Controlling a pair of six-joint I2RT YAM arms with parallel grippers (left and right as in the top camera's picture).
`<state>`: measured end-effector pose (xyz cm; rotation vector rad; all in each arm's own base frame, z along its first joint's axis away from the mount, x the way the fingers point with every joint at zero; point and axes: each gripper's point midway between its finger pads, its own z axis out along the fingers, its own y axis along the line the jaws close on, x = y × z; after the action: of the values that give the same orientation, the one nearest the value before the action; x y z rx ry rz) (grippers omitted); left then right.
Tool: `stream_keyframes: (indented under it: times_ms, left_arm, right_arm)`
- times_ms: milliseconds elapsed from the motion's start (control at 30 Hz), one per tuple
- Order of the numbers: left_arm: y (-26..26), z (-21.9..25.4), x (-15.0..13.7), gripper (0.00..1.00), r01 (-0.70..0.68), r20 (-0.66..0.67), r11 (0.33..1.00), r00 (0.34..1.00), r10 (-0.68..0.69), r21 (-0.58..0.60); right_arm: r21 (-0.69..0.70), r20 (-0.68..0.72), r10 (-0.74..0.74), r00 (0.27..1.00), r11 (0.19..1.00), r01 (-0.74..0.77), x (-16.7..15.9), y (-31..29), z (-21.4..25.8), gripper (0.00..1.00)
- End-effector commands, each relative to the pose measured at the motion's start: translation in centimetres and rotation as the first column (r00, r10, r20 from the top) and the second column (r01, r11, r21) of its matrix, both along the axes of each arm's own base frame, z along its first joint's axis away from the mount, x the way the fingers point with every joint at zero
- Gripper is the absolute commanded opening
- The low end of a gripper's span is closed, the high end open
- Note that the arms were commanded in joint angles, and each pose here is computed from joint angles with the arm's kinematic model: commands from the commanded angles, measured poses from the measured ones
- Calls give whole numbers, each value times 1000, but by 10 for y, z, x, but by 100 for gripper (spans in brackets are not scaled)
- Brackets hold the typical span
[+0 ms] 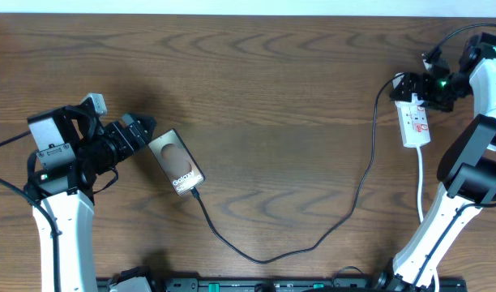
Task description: Plug charger to phone and switch on socket
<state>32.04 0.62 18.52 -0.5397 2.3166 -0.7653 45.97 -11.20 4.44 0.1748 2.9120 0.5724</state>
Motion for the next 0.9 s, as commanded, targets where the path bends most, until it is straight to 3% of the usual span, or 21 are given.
stream_keyframes:
  times_ms: [0, 167, 867]
  left_arm:
    - [0, 5, 0, 88, 11, 18, 1000, 1000, -11, 6]
    - [0, 5, 0, 88, 11, 18, 1000, 1000, -11, 6]
    - [0, 5, 0, 88, 11, 18, 1000, 1000, -11, 6]
  right_arm:
    - [22, -77, -35, 996, 999, 37, -10, 11, -12, 99]
    - [-2, -86, -47, 995, 999, 47, -10, 7, -14, 99]
    - [133, 11, 21, 1000, 991, -23, 1, 29, -3, 99]
